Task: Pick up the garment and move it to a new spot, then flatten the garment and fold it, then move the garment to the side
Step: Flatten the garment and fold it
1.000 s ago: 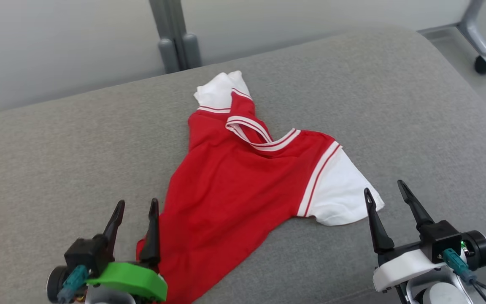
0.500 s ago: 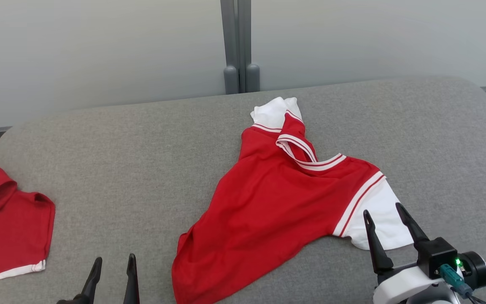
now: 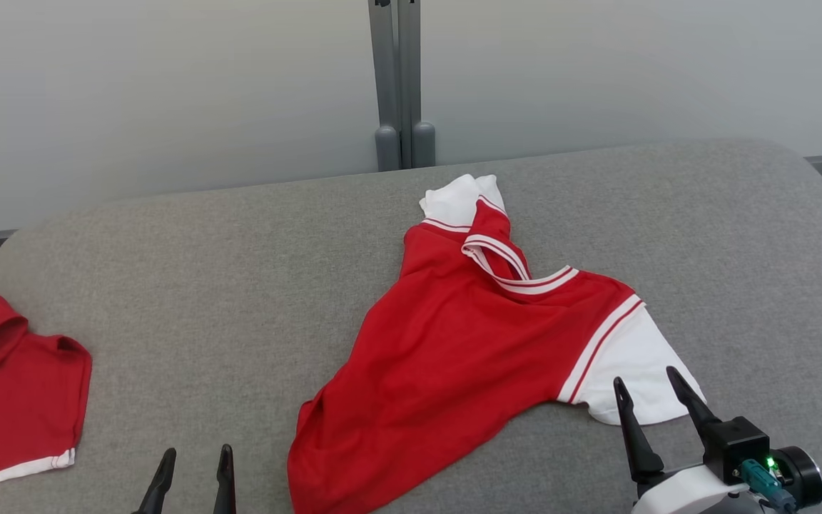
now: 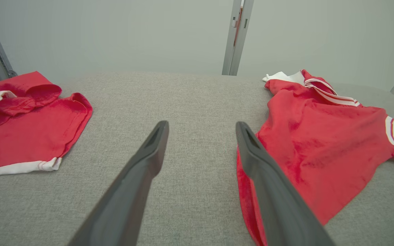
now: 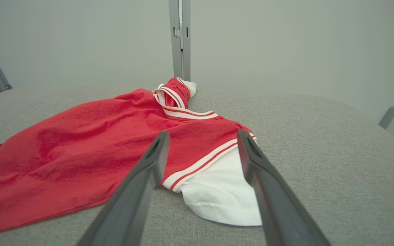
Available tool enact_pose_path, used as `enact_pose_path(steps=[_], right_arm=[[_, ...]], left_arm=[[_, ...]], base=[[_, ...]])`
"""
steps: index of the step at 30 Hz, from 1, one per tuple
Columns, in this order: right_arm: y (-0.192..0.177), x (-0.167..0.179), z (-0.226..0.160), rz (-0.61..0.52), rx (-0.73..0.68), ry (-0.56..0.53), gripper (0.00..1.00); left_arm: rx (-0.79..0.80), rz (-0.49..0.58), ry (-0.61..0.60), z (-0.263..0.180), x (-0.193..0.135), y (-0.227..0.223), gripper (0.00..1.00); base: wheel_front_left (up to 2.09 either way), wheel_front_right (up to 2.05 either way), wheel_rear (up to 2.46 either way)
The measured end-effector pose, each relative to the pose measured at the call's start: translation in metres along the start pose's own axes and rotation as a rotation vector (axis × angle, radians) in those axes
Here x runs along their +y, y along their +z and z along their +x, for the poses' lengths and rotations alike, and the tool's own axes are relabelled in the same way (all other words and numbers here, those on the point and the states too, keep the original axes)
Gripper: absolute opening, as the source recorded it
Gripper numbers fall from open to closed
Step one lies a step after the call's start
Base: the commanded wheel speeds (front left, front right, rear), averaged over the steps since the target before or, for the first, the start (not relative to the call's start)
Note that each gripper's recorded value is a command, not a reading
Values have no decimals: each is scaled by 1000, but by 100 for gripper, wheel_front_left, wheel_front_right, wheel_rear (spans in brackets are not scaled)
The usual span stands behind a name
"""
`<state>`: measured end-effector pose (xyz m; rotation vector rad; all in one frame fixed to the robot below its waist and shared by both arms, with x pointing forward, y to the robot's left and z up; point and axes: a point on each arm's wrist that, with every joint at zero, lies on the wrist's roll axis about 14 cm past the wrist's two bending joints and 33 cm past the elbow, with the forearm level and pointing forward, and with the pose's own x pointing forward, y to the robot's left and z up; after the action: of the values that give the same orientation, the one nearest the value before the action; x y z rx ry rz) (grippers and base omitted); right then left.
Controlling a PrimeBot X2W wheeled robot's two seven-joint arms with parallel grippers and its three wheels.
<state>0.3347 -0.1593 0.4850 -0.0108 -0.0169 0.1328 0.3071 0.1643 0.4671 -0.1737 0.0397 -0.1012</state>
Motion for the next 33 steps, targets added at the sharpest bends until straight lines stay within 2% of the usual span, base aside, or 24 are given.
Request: enact_pose_path(steps=[18, 24, 30, 33], right_arm=[[-2, -10, -1, 5, 8, -34, 100], [17, -28, 9, -36, -46, -75, 100], [-9, -54, 20, -118, 153, -91, 100], [-29, -66, 22, -150, 312, -88, 100]], left_arm=[[42, -11, -60, 10, -17, -12, 100], [108, -23, -92, 9, -27, -27, 100], [390, -42, -149, -1, -47, -53, 100], [488, -59, -186, -11, -60, -56, 100]], base=[[0, 0, 0], [0, 0, 0], [0, 0, 0], [0, 0, 0]])
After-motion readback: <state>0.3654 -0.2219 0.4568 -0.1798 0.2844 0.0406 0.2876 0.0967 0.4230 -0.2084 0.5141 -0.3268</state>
